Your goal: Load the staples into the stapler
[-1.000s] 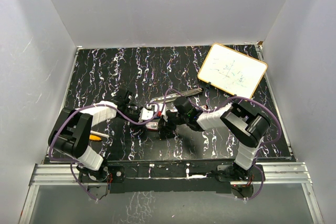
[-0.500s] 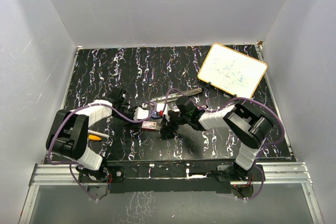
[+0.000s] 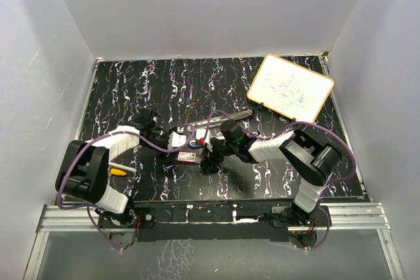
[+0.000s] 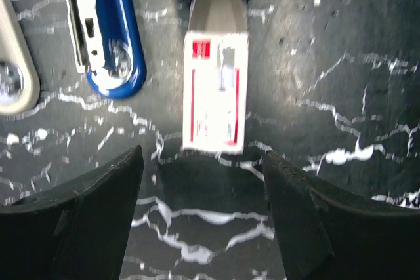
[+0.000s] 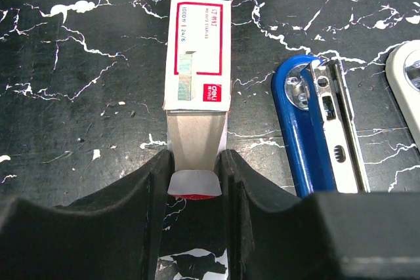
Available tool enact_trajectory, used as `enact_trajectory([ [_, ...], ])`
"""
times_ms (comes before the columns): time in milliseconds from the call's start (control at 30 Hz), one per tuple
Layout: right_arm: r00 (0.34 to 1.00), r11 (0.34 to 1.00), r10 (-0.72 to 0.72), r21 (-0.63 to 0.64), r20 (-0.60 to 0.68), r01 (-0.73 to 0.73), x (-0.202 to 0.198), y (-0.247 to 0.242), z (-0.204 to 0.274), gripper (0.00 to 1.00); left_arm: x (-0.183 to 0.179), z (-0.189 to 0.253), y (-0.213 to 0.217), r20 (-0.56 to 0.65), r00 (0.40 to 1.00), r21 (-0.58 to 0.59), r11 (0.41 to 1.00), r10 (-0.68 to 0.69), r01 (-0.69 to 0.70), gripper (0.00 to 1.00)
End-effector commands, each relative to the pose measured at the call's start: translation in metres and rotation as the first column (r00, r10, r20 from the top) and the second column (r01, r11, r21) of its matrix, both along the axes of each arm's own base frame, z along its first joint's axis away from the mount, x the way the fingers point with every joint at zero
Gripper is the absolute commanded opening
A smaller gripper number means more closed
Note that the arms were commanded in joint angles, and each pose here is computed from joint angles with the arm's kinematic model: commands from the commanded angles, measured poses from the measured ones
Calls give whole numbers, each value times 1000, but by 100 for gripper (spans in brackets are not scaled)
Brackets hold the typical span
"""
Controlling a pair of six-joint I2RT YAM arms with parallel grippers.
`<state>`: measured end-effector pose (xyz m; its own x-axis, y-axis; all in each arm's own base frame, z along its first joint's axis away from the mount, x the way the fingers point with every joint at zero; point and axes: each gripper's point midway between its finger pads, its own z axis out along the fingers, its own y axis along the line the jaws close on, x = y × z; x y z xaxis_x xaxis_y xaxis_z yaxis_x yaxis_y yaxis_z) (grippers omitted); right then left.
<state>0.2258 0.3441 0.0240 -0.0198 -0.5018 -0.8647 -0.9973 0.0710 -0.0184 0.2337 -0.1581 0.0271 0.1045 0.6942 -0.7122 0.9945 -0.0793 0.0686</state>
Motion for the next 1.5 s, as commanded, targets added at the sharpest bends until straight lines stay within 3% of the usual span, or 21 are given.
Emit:
enact_trajectory([
  [0,995,994,-25,-109,-98,14,-16,-20,-26,38,-3,15,-36,-1,1000,-126,992,12,-12,73],
  [233,994,994,-33,-108,-104,22,-16,-20,-26,38,-9,-2,-44,-46,999,-78,997,6,-10,71],
  [500,994,993,-43,-110,-98,32,-15,-21,-26,38,-11,-14,-32,-82,997,14,1000,12,-10,50],
  [733,995,993,-40,-114,-93,30,-16,-23,-29,38,-10,-15,-21,-46,999,66,998,28,-25,41],
  [1300,995,994,-7,-113,-95,-4,-22,-25,-30,38,-13,-14,31,-13,999,130,991,38,-36,40],
  [1467,995,993,17,-117,-97,-29,-29,-22,-29,41,-14,-4,44,-2,999,115,993,41,-40,50],
])
